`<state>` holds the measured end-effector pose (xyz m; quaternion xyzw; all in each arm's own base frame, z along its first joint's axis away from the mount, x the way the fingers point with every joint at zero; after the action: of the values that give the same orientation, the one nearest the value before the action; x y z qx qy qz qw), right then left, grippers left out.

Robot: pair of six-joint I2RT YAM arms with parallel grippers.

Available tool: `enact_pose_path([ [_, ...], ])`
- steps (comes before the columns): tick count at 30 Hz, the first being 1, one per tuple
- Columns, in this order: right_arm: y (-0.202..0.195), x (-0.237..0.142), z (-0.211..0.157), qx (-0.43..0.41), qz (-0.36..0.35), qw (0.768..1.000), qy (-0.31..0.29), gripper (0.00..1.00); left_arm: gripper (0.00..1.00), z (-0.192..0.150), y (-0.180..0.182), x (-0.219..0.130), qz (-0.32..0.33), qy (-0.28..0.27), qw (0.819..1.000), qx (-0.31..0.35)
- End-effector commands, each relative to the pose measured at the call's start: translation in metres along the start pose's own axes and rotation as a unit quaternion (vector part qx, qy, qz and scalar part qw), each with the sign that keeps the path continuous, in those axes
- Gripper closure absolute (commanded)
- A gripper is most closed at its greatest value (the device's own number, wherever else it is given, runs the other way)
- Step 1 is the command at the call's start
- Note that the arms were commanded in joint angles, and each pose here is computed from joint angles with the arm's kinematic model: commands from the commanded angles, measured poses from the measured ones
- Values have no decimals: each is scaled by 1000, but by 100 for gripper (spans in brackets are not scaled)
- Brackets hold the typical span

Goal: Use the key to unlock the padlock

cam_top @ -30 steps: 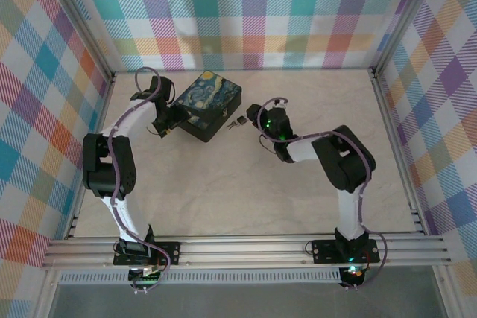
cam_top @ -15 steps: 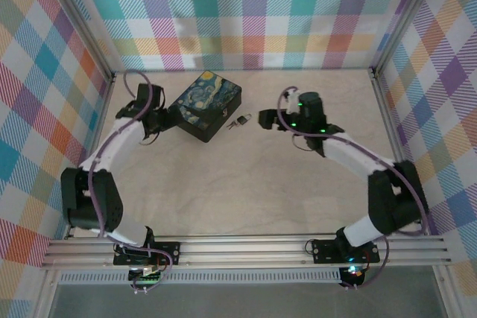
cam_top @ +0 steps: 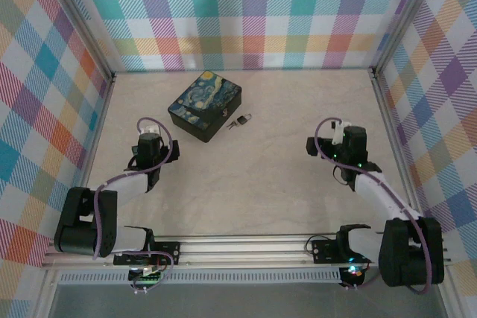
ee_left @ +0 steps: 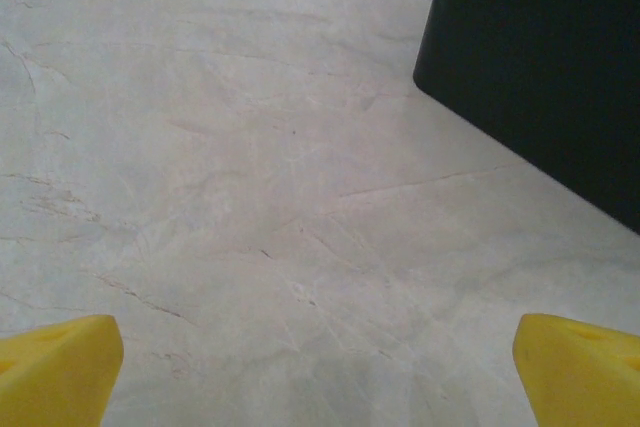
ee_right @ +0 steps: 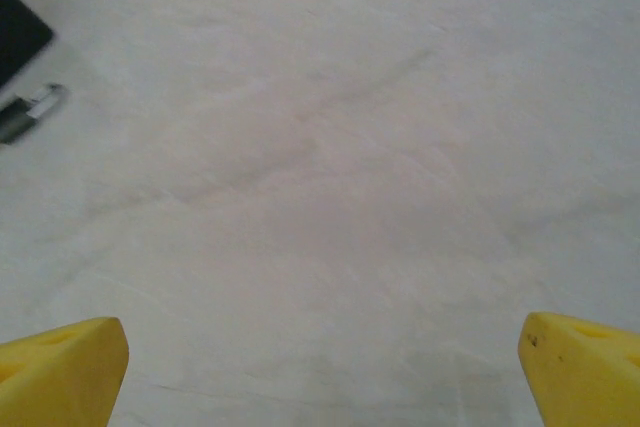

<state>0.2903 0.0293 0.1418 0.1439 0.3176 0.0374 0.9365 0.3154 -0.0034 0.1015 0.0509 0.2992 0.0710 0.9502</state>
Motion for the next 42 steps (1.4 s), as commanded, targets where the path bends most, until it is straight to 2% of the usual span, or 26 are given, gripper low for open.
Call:
enact_pose_path([
  [1,-10,-5,18,-28,-11,995,-100,0,0,34,2,1,0,-107,994,-11],
  [4,-11,-1,17,-32,5,988,-148,0,0,32,-8,13,-33,-104,994,-4],
  [9,-13,13,14,-32,16,982,-185,0,0,20,-18,29,-60,-97,993,10],
  [12,-4,23,17,-71,43,982,-169,0,0,20,-16,29,-61,-97,993,6],
  [18,-11,49,6,-83,45,979,-183,0,0,20,-14,30,-64,-94,994,2],
  [24,-20,65,15,-53,17,990,-130,0,0,20,-14,30,-64,-93,994,3],
  [42,-21,65,17,-50,15,990,-130,0,0,20,-15,30,-65,-93,994,4],
])
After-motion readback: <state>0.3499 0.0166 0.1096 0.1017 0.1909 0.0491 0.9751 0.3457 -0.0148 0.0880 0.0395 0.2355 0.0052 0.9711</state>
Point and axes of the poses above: each hand's point on the last joint's axis, 136 mm out from that joint toward the fingers, its own x axis out along the fingers, its own y axis along the line the jaws close on, z = x × y, the point moved 5 cm from there along -x, back along the fingers, and after that the axes turned 8 degrees about x, right-handed, at the moved point
